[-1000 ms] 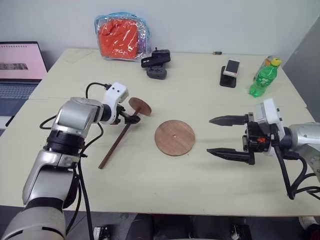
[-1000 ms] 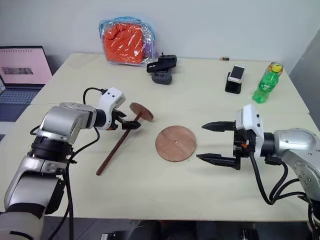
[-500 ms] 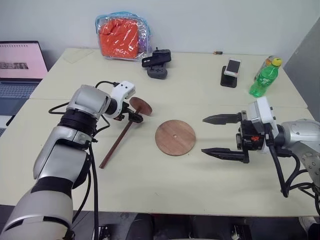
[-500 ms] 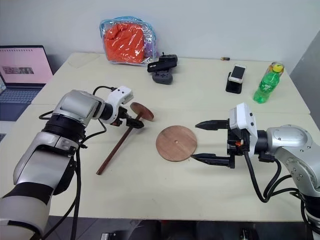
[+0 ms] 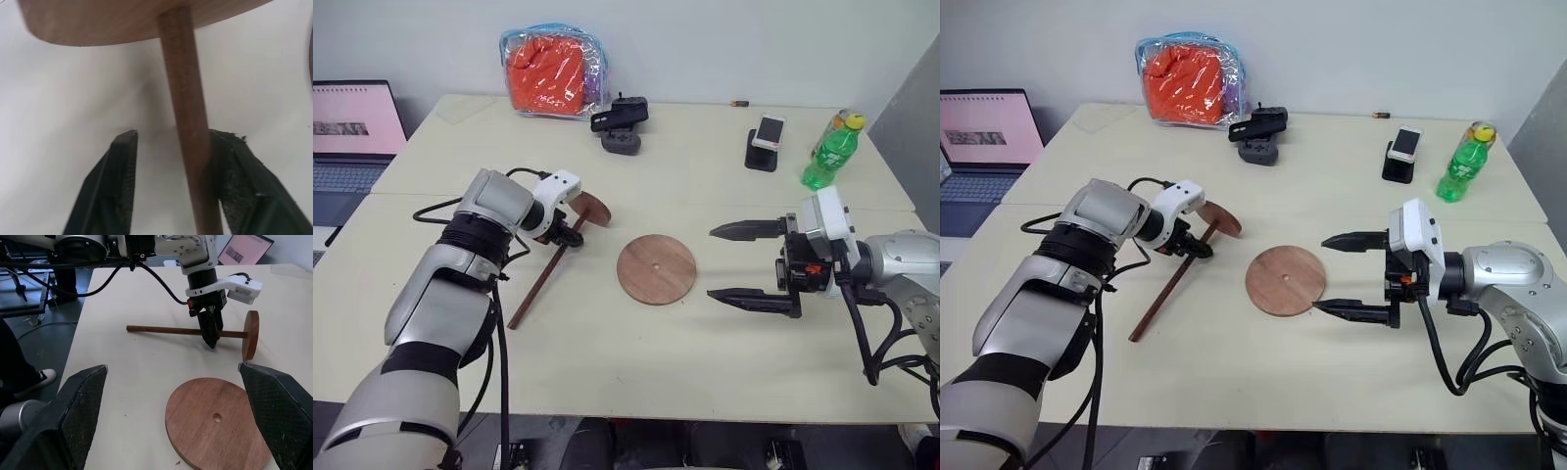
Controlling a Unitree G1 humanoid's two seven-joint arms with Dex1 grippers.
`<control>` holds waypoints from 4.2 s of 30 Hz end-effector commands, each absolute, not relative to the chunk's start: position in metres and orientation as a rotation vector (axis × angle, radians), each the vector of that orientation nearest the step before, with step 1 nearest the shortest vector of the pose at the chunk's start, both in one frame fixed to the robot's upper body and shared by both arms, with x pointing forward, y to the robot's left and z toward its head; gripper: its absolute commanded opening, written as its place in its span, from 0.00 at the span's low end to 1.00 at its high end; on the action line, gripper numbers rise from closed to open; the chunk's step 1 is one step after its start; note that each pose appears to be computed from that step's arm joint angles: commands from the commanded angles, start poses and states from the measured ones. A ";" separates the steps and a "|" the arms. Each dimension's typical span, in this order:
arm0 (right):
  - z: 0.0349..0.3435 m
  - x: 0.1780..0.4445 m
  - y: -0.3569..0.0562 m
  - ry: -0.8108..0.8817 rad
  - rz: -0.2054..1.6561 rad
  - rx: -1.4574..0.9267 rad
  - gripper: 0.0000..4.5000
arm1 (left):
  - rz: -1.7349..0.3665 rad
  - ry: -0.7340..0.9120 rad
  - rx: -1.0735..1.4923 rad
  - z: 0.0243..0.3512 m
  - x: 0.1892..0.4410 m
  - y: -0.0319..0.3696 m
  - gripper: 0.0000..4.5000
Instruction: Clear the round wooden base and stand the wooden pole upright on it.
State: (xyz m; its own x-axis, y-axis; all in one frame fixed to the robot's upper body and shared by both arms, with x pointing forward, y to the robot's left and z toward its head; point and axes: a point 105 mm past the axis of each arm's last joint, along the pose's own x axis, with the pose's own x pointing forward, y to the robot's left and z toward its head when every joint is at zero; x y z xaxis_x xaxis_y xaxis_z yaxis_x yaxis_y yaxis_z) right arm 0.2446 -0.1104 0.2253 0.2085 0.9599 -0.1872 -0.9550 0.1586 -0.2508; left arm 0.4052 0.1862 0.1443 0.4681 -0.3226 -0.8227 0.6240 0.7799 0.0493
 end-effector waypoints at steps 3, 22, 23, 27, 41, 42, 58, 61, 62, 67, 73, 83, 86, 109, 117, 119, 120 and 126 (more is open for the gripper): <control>0.233 0.243 -0.114 -0.030 1.360 -0.395 1.00 | -0.598 0.851 0.388 0.159 0.409 0.185 0.19; 0.240 0.237 -0.131 -0.030 1.240 -0.430 1.00 | -0.943 -0.055 -0.067 0.318 0.388 0.118 0.06; 0.240 0.237 -0.132 -0.041 1.213 -0.438 1.00 | -0.938 -0.127 -0.080 0.324 0.385 0.114 0.06; 0.236 0.238 -0.133 -0.053 1.142 -0.464 1.00 | -0.936 -0.331 -0.067 0.333 0.372 0.098 0.06; 0.193 0.240 -0.115 0.084 0.969 -0.471 1.00 | -0.997 -0.460 -0.072 0.271 0.334 0.059 0.06; 0.191 0.240 -0.115 0.091 0.966 -0.470 1.00 | -1.000 -0.454 -0.074 0.269 0.333 0.059 0.06; 0.174 0.240 -0.118 0.171 0.940 -0.463 1.00 | -1.085 -0.452 -0.080 0.254 0.321 0.036 0.06; 0.174 0.241 -0.118 0.171 0.934 -0.455 1.00 | -1.078 -0.452 -0.073 0.250 0.323 0.036 0.06; 0.173 0.241 -0.118 0.171 0.933 -0.456 1.00 | -1.078 -0.454 -0.070 0.250 0.323 0.037 0.06; 0.174 0.244 -0.119 0.164 0.917 -0.455 1.00 | -1.048 -0.450 -0.055 0.245 0.329 0.041 0.06; 0.168 0.237 -0.121 0.224 0.956 -0.448 1.00 | -1.025 -0.441 -0.056 0.240 0.334 0.045 0.06; 0.167 0.238 -0.125 0.232 0.934 -0.445 1.00 | -1.021 -0.454 -0.063 0.239 0.337 0.041 0.06; 0.168 0.239 -0.125 0.232 0.932 -0.444 1.00 | -1.029 -0.459 -0.057 0.239 0.337 0.040 0.06; 0.168 0.237 -0.124 0.239 0.939 -0.433 1.00 | -1.037 -0.438 -0.045 0.232 0.330 0.039 0.06; 0.167 0.236 -0.124 0.241 0.941 -0.429 1.00 | -0.984 -0.445 -0.053 0.235 0.341 0.046 0.06; 0.167 0.236 -0.124 0.242 0.942 -0.429 1.00 | -0.978 -0.436 -0.061 0.234 0.343 0.047 0.06; 0.167 0.236 -0.124 0.242 0.942 -0.429 1.00 | -0.980 -0.433 -0.062 0.234 0.343 0.047 0.06; 0.167 0.236 -0.123 0.241 0.944 -0.431 1.00 | -0.992 -0.428 -0.051 0.229 0.339 0.045 0.06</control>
State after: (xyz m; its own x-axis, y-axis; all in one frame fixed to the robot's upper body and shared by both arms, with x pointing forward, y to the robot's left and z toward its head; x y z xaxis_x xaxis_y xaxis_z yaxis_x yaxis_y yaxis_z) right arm 0.2390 -0.1260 0.1577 0.5601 0.7202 -0.4093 -0.8260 0.5229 -0.2104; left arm 0.3414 0.0426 0.2265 0.4723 -0.8011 0.3675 0.8289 0.5455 0.1239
